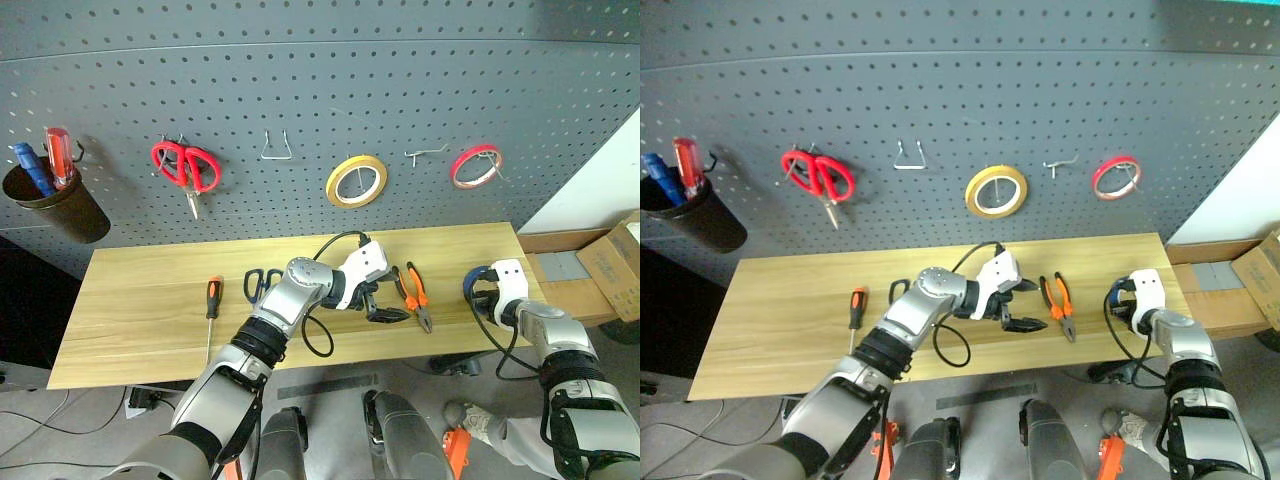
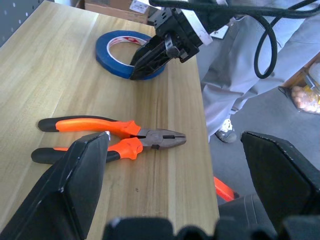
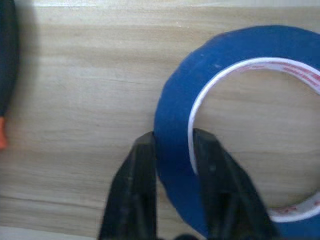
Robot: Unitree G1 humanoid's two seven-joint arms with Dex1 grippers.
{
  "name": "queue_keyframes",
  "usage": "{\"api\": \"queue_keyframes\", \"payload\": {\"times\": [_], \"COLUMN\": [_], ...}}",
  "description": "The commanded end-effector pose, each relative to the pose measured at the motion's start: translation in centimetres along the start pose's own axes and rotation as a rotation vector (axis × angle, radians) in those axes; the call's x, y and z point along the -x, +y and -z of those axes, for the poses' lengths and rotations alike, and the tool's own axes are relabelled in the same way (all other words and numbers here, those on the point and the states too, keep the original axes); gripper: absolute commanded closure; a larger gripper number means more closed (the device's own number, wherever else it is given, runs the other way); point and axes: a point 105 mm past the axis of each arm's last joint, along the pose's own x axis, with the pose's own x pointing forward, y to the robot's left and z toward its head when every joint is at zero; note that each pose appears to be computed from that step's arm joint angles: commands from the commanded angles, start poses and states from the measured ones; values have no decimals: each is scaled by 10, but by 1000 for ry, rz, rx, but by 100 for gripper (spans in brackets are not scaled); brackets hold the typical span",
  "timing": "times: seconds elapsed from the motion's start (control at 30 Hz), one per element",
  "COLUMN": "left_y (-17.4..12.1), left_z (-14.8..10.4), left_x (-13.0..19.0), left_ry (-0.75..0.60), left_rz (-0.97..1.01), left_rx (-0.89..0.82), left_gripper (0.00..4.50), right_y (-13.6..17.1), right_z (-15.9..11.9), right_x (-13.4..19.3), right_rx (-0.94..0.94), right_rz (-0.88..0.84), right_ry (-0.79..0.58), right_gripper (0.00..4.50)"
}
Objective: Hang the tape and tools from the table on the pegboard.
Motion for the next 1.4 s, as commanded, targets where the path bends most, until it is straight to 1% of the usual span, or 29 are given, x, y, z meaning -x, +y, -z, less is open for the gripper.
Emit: {"api": "queue_keyframes", "payload": {"times": [0.03, 0.07, 0.13, 0.2, 0.23, 0.33, 0.37, 0.4, 0.47, 0.53, 0.6, 0.7, 0.73, 0.8, 0.87, 1.03, 1.17, 1.4], "left_y": [8, 9, 9, 4, 2, -9, -13, -15, -21, -20, -17, -9, -6, 2, 10, 23, 33, 40], "left_z": [-19, -20, -25, -28, -29, -29, -28, -28, -28, -21, -17, -8, -7, -6, -7, -25, -38, -43], "left_x": [1, 0, 0, 1, 0, 6, 14, 16, 34, 55, 59, 85, 90, 93, 93, 85, 81, 80], "left_ry": [-57, -63, -89, -111, -115, -148, -169, -181, -230, -242, -239, -254, -258, -264, -269, -311, -347, -366], "left_rz": [-28, -33, -37, -26, -21, -10, -18, -25, -60, -163, -249, -409, -446, -502, -537, -536, -531, -532], "left_rx": [-39, -39, -42, -65, -72, -71, -54, -41, 19, 52, 77, 134, 144, 157, 159, 121, 98, 82], "left_gripper": [0, 0, 0, 0, 0, 0, 0, 0, 0, 0, 0, 0, 0, 0, 0, 0, 0, 0], "right_y": [-3, -5, -9, -6, -5, 16, 32, 39, 75, 114, 124, 152, 156, 153, 149, 129, 115, 115], "right_z": [6, 3, -13, -31, -36, -51, -54, -55, -55, -60, -64, -92, -102, -118, -128, -150, -168, -187], "right_x": [0, 1, 9, 21, 26, 50, 61, 68, 82, 93, 98, 94, 92, 86, 78, 57, 47, 44], "right_rx": [61, 78, 138, 212, 236, 343, 392, 417, 525, 583, 609, 678, 680, 688, 719, 696, 688, 737], "right_rz": [13, 22, 44, 60, 63, 64, 61, 63, 39, 3, 8, 0, -3, -2, -13, -53, -97, -175], "right_ry": [14, 0, -62, -144, -165, -274, -315, -337, -407, -513, -575, -721, -758, -800, -808, -787, -772, -790], "right_gripper": [410, 410, 410, 410, 410, 410, 410, 410, 410, 410, 410, 410, 410, 410, 410, 410, 410, 410]}}
